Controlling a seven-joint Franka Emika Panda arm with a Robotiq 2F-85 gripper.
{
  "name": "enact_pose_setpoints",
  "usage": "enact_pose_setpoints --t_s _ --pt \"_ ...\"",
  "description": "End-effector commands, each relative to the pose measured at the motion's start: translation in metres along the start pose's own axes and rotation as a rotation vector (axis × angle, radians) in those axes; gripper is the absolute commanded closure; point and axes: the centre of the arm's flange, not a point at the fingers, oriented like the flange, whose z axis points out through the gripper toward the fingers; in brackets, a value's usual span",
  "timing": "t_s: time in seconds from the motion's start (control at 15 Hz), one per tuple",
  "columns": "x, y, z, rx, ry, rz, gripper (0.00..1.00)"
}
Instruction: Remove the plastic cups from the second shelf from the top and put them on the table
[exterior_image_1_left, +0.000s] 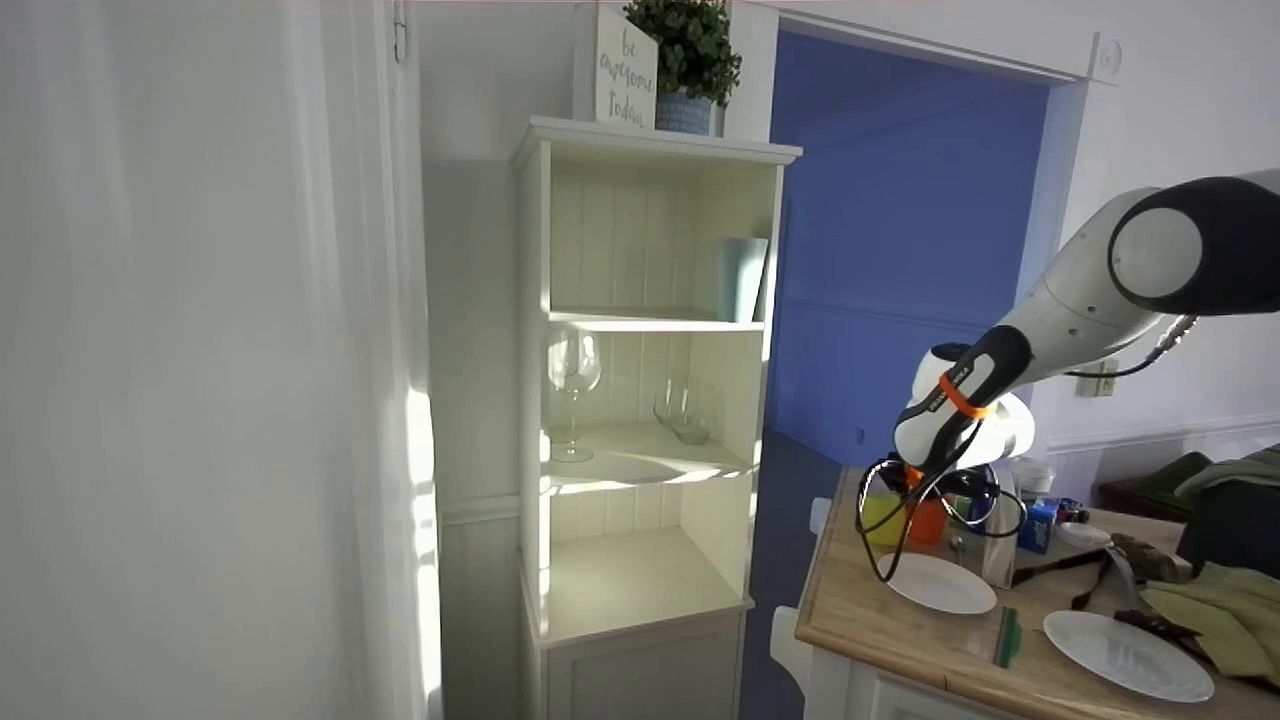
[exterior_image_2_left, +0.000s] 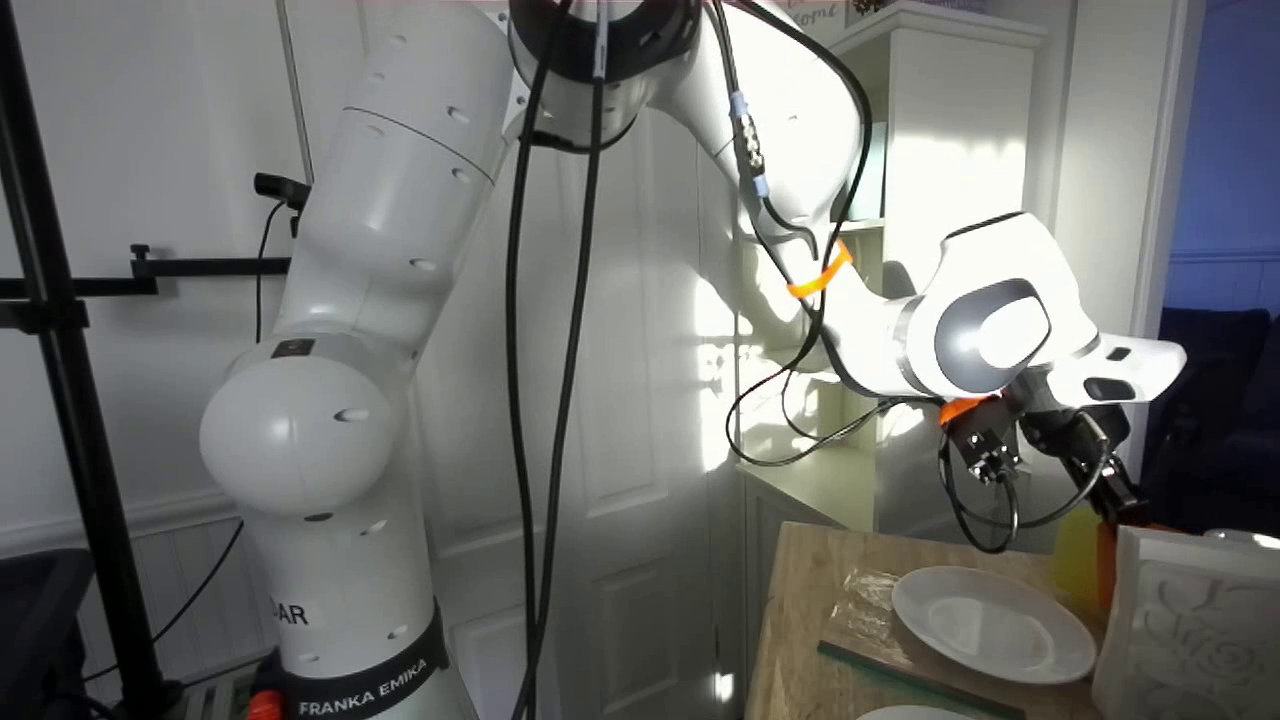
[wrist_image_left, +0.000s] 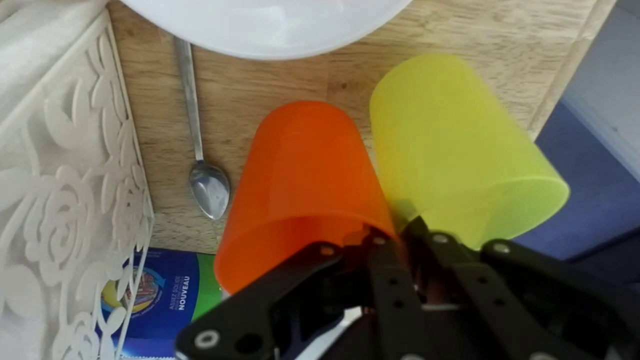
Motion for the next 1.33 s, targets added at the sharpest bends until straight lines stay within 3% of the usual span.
enact_pose_setpoints --t_s 0.0,0.27,0.67,0.93,1.2,1.27 --pt "0.008 0.0 0.01 0.002 -0.003 -0.005 0.98" --pt "0.005 0.003 0.014 0.004 -0.021 -0.007 0.95" --pt "0.004 0.008 0.013 -0.004 -0.042 -0.009 0.48" --pt "0.002 0.01 0.009 -0.01 -0.058 -0.007 0.29" --pt "-0.001 0.007 0.0 -0.01 -0.086 -0.017 0.0" --pt "-0.002 0.005 -0.003 -0.009 -0.091 -0.021 0.0"
